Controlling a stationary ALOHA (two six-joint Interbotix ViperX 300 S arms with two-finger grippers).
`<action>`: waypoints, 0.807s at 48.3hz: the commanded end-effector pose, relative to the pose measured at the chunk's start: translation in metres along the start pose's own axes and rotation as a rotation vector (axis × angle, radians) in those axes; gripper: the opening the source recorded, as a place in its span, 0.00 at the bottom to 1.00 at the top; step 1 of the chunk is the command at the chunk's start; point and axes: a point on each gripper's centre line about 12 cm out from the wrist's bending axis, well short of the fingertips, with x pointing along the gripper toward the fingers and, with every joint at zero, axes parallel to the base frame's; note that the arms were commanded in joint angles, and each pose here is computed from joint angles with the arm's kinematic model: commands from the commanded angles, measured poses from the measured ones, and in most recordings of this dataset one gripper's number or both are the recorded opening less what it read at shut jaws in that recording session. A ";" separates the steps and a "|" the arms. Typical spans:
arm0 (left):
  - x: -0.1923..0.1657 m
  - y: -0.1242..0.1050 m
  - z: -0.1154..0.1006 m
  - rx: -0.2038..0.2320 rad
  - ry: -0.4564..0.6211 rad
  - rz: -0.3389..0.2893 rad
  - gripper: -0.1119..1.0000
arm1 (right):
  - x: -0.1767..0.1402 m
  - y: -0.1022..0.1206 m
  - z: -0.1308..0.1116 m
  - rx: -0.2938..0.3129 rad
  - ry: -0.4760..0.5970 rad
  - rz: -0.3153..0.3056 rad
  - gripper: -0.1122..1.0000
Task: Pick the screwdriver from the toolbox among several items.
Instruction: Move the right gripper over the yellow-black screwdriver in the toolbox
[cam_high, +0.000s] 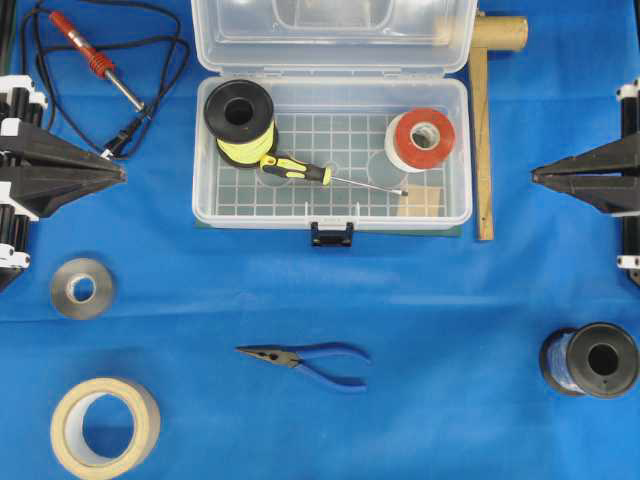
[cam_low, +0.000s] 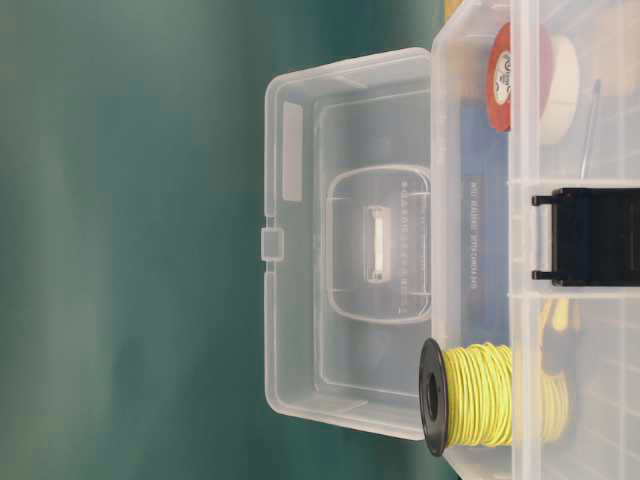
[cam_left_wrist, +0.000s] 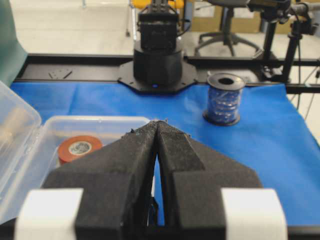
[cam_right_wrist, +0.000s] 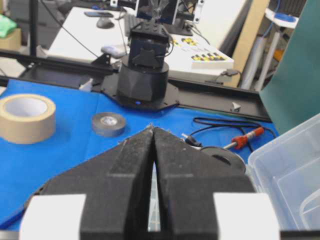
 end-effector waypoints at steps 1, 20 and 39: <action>0.003 0.001 0.003 -0.029 -0.003 0.010 0.10 | 0.004 -0.002 0.007 0.010 -0.014 -0.012 0.10; 0.006 0.005 -0.001 -0.031 0.012 0.031 0.10 | 0.100 -0.038 0.015 0.143 0.407 -0.148 0.10; 0.006 0.012 -0.003 -0.035 0.020 0.065 0.10 | 0.205 -0.081 -0.035 0.346 0.809 -0.309 0.66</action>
